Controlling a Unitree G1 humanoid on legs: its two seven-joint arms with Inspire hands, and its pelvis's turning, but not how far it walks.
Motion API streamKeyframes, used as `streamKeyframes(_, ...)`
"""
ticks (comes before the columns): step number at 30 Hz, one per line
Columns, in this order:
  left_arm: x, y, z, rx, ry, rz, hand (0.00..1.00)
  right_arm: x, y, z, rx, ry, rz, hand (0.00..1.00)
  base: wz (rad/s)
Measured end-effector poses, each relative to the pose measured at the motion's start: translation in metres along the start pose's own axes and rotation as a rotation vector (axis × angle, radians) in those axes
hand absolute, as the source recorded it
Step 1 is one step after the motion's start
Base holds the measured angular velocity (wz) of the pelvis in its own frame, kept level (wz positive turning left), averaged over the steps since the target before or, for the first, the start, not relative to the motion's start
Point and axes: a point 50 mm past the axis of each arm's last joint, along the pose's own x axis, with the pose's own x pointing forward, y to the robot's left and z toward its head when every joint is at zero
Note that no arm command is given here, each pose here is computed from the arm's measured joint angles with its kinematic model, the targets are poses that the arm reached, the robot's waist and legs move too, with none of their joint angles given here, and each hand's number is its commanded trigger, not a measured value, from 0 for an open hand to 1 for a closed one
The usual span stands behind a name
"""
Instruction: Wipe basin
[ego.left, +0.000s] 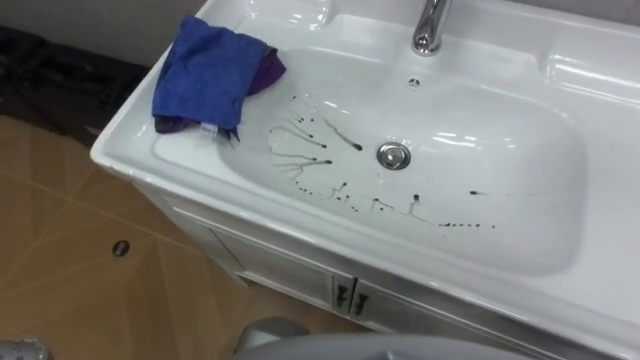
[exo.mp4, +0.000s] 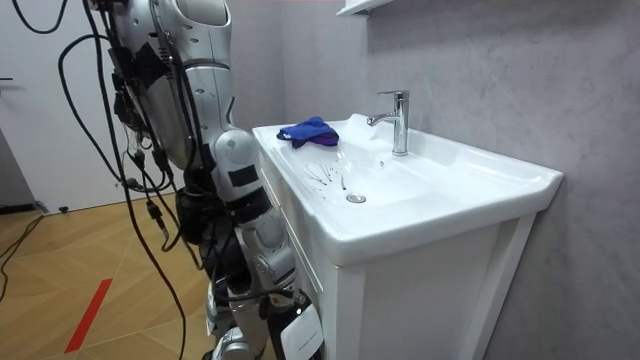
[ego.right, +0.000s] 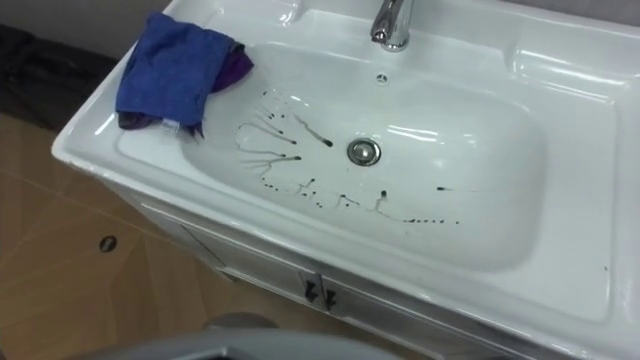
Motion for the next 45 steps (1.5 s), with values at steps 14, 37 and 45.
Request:
streamKeyframes(14, 0.010, -0.002, 0.080, -0.190, -0.341, 0.044, 0.00, -0.001, -0.003, 0.006, -0.035, -0.077, 0.005, 0.00, -0.03)
streamKeyframes(37, -0.031, -0.026, 0.145, -0.094, -0.805, -0.200, 0.00, -0.001, -0.004, 0.003, -0.104, -0.081, 0.031, 0.00, -0.08)
streamKeyframes(45, -0.031, -0.040, 0.123, 0.020, -0.723, -0.300, 0.00, -0.001, -0.002, 0.003, -0.119, -0.074, 0.036, 0.00, -0.11)
